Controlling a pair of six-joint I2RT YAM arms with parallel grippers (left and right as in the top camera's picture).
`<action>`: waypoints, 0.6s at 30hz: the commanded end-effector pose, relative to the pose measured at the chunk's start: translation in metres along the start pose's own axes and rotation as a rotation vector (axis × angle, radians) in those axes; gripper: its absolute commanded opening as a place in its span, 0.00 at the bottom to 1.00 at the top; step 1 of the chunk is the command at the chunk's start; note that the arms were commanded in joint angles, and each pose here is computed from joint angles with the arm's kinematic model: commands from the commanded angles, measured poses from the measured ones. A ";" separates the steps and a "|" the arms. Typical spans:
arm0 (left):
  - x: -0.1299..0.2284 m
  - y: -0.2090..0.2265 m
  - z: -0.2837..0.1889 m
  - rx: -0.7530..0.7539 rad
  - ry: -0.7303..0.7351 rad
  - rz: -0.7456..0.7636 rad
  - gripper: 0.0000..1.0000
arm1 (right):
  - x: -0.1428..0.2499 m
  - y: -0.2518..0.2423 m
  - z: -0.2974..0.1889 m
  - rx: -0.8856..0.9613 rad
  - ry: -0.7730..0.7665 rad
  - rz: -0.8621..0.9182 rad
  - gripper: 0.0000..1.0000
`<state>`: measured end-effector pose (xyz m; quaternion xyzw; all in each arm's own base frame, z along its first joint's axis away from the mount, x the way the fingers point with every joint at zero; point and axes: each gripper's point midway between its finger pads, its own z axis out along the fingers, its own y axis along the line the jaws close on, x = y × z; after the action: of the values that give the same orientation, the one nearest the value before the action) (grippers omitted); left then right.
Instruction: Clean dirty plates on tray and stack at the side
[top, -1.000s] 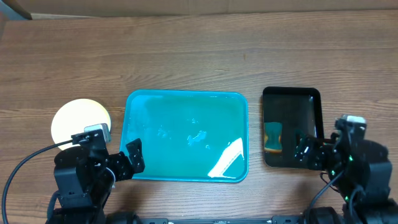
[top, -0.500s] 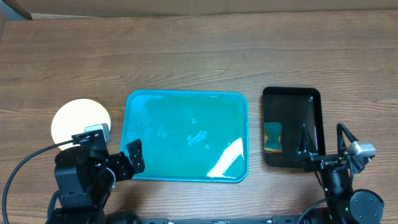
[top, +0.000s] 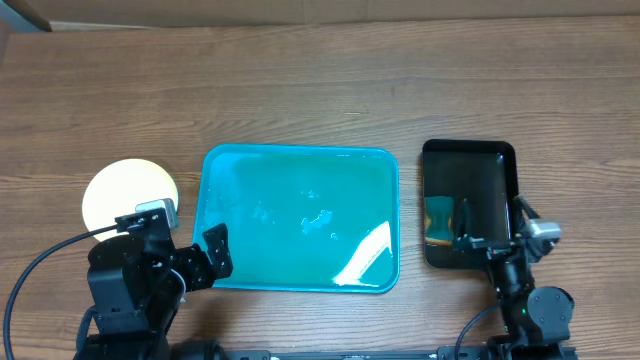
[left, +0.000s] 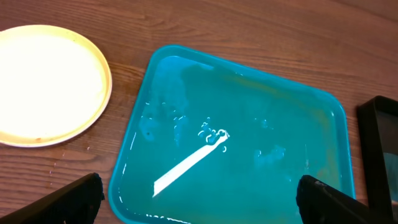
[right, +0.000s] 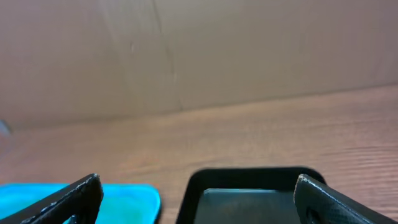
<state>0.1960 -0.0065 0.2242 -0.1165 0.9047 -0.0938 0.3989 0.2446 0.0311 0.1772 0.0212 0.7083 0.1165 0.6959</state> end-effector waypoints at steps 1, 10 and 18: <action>0.001 0.000 0.001 -0.002 0.003 0.016 1.00 | 0.008 0.000 0.000 -0.007 0.021 -0.091 1.00; 0.001 0.000 0.001 -0.002 0.003 0.016 1.00 | 0.008 0.003 0.000 -0.022 0.021 -0.080 1.00; 0.001 0.000 0.001 -0.002 0.003 0.016 1.00 | 0.008 0.002 0.000 -0.022 0.021 -0.080 1.00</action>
<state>0.1960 -0.0065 0.2242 -0.1165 0.9047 -0.0938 0.3989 0.2438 0.0355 0.1711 -0.0141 0.7170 0.0988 0.6899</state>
